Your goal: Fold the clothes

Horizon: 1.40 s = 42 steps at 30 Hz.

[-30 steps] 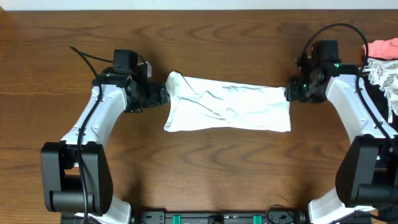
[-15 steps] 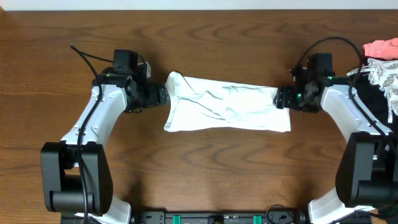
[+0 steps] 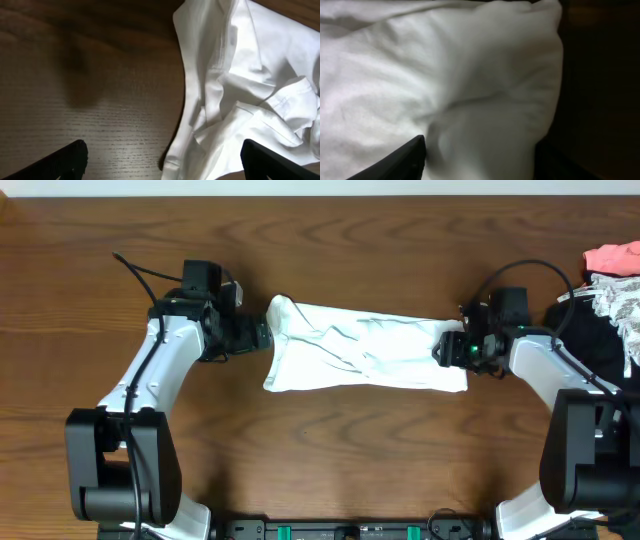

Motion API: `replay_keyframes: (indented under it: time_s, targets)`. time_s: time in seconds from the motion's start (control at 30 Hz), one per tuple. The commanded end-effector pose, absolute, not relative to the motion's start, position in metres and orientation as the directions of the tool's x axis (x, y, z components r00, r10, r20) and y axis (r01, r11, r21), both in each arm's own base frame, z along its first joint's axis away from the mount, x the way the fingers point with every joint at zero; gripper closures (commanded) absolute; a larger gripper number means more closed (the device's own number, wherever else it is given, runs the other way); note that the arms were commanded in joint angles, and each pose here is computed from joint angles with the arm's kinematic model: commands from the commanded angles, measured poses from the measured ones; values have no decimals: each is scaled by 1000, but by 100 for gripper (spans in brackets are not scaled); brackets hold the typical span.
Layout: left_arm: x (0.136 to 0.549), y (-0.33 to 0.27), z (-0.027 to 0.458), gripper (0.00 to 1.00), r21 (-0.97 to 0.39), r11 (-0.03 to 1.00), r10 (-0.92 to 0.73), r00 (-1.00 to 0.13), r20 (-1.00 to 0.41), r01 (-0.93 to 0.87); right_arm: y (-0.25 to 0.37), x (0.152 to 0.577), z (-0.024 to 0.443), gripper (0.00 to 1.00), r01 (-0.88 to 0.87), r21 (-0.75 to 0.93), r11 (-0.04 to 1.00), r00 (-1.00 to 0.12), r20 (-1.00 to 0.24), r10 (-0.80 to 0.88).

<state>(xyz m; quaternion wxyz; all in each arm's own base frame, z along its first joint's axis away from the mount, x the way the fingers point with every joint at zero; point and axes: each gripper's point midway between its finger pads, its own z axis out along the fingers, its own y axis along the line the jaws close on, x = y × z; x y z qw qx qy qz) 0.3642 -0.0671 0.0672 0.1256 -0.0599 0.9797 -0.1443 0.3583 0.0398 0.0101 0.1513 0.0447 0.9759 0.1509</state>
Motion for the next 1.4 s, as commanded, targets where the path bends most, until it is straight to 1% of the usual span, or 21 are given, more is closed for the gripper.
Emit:
replay_keyframes:
  time_s: [0.0, 0.13, 0.3, 0.47, 0.57, 0.8, 0.83, 0.9, 0.93, 0.97, 1.0, 1.07, 1.13, 1.17, 1.37]
  targets:
    - [364, -63, 68, 2, -284, 955, -150, -961, -233, -80, 46, 352, 3, 36, 43, 336, 941, -955, -262, 137]
    - [364, -63, 68, 2, -284, 955, -150, -961, -233, -80, 46, 350, 1, 41, 44, 336, 941, -956, -259, 137]
    - [364, -63, 68, 2, -284, 955, -150, -961, -233, -80, 43, 348, -2, 35, 48, 323, 945, -957, -257, 137]
    - [364, -64, 68, 2, -284, 955, -150, -961, -233, -80, 26, 347, -8, 34, 77, 229, 970, -955, -263, 138]
    - [364, -64, 68, 2, -284, 955, -150, -961, -233, -80, 26, 345, -10, 32, 78, 224, 971, -956, -260, 137]
    - [364, -64, 68, 2, -284, 955, -150, -961, -234, -80, 28, 341, -16, 34, 76, 239, 968, -954, -265, 140]
    - [364, -64, 68, 2, -284, 955, -150, -961, -234, -80, 29, 340, -17, 36, 74, 244, 967, -954, -265, 140]
    - [364, -64, 68, 2, -284, 955, -150, -961, -234, -80, 33, 341, -16, 42, 67, 265, 962, -953, -267, 140]
    - [364, -64, 68, 2, -284, 955, -150, -961, -233, -80, 36, 341, -15, 50, 61, 279, 958, -953, -268, 139]
    - [364, -63, 68, 2, -284, 956, -150, -961, -233, -80, 39, 342, -14, 60, 54, 299, 953, -953, -268, 138]
    - [364, -64, 68, 2, -284, 955, -150, -961, -233, -80, 42, 342, -13, 68, 48, 315, 948, -953, -269, 138]
    - [364, -64, 68, 2, -284, 955, -150, -961, -233, -80, 43, 343, -12, 80, 44, 322, 946, -952, -272, 137]
    - [364, -63, 68, 2, -284, 956, -150, -961, -233, -80, 42, 345, -12, 97, 45, 318, 947, -950, -279, 139]
    - [364, -63, 68, 2, -284, 956, -150, -961, -233, -80, 41, 345, -12, 99, 45, 318, 947, -949, -282, 140]
    - [364, -63, 68, 2, -284, 956, -150, -961, -233, -80, 19, 363, 8, 99, 72, 312, 947, -933, -315, 175]
